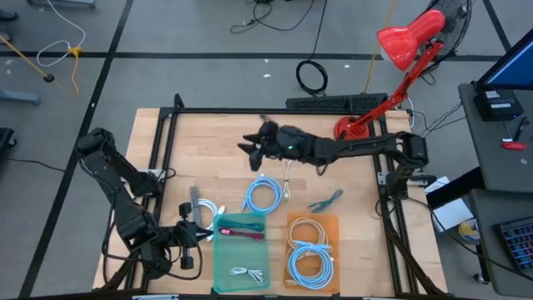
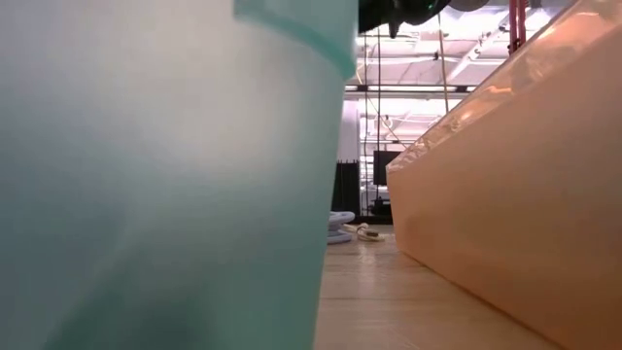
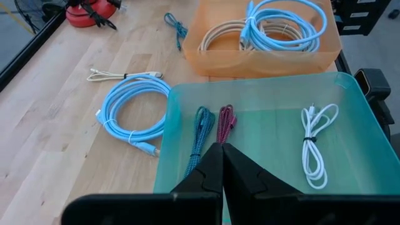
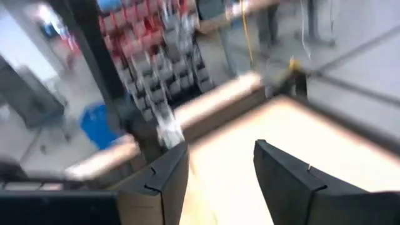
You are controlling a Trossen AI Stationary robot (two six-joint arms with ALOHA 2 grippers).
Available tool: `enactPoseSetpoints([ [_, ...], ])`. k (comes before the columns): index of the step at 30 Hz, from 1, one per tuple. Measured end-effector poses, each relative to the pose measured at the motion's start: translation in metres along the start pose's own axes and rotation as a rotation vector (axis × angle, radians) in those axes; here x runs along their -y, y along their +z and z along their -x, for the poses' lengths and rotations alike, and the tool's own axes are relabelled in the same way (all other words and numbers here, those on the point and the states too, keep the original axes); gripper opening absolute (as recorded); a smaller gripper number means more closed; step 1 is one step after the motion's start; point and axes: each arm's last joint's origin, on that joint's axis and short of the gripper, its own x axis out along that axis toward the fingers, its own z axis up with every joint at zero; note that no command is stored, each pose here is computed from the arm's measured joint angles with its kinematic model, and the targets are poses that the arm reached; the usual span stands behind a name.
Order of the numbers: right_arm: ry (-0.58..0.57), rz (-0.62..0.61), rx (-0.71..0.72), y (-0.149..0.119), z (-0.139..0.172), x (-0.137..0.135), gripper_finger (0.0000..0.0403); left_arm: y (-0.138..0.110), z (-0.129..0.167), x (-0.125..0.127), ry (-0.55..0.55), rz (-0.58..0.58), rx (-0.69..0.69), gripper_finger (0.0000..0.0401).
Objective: Pick & Place USB Port
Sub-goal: Put the black charger cable into the green bin
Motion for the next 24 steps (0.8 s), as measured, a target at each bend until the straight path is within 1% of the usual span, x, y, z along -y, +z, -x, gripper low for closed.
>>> enactPoseSetpoints([
  [2, 0.022, -0.006, -0.065, -0.011, -0.009, 0.002, 0.0166, 0.000, 0.000, 0.000, 0.000, -0.001, 0.000, 0.0003],
  [6, 0.123, -0.058, -0.165, -0.026, -0.017, -0.001, 0.0164, -0.001, 0.000, 0.000, 0.004, 0.006, -0.004, 0.0003],
  [9, 0.158, -0.069, -0.210, -0.047, -0.026, -0.006, 0.0164, -0.004, 0.000, -0.005, 0.037, 0.074, -0.032, 0.0003],
  [11, 0.167, -0.061, -0.246, -0.058, -0.026, -0.013, 0.0164, -0.009, -0.001, -0.013, 0.105, 0.167, -0.074, 0.0003],
  [12, 0.177, -0.059, -0.241, -0.060, -0.025, -0.018, 0.0164, -0.012, -0.002, -0.019, 0.150, 0.215, -0.100, 0.0003],
  [15, 0.196, -0.032, -0.154, -0.054, -0.018, -0.038, 0.0164, -0.019, -0.002, -0.040, 0.320, 0.370, -0.202, 0.0003],
  [18, 0.174, 0.032, -0.121, -0.060, -0.014, -0.052, 0.0164, -0.025, 0.000, -0.061, 0.491, 0.512, -0.399, 0.0003],
  [21, 0.175, 0.041, -0.083, -0.064, -0.013, -0.061, 0.0164, -0.024, 0.003, -0.082, 0.618, 0.555, -0.610, 0.0003],
  [23, 0.203, 0.027, -0.031, -0.057, -0.010, -0.065, 0.0164, -0.021, 0.002, -0.094, 0.648, 0.526, -0.693, 0.0003],
  [24, 0.211, 0.022, -0.010, -0.054, -0.010, -0.066, 0.0164, -0.019, 0.001, -0.099, 0.644, 0.516, -0.715, 0.0003],
])
